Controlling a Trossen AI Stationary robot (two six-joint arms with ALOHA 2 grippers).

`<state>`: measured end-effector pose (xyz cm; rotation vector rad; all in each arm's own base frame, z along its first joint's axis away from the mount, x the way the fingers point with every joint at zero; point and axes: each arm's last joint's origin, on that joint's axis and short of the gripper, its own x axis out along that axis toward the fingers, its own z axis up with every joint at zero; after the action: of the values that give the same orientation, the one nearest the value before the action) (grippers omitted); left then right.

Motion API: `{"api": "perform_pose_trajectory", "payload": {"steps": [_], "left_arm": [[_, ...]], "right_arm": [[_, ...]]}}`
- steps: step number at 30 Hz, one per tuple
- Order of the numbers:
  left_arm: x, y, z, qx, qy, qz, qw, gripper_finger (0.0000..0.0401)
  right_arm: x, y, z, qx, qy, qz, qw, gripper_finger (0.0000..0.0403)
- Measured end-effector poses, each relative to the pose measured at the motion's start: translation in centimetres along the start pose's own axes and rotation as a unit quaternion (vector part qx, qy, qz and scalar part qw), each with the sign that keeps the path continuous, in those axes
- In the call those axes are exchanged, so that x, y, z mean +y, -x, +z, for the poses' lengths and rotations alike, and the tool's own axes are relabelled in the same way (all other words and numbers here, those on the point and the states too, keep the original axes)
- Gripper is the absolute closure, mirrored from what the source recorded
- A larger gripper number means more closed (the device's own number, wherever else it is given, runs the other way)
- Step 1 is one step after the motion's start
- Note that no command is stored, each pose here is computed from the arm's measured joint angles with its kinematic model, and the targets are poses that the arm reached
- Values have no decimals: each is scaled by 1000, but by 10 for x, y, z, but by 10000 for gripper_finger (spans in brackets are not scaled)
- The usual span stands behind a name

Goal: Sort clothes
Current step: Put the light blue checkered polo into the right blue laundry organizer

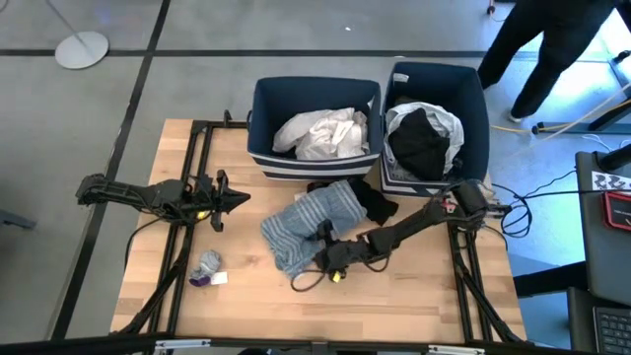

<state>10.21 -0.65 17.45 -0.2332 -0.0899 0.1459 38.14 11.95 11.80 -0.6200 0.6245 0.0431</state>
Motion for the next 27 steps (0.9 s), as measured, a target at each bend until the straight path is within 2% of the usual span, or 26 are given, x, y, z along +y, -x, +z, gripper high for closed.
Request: {"api": "perform_pose_trajectory", "payload": {"steps": [5,8,11,18,20,27], "left_arm": [[0,0,0,0,0,0,1000,397],[0,0,0,1,0,0,1000,397],[0,0,0,1,1,0,1000,397],[0,0,0,1,6,0,1000,397],[0,0,0,1,6,0,1000,397],[0,0,0,1,7,0,1000,397]], "right_arm": [[-15,-18,-17,38,-14,-40,998,88],[-19,-23,-21,42,-39,-40,998,116],[-21,-24,-24,47,-48,-37,997,174],[-21,-23,-24,56,-42,-53,996,352],[-21,-23,-24,56,-39,-53,996,381],[-21,-14,-17,53,-31,-66,996,354]]}}
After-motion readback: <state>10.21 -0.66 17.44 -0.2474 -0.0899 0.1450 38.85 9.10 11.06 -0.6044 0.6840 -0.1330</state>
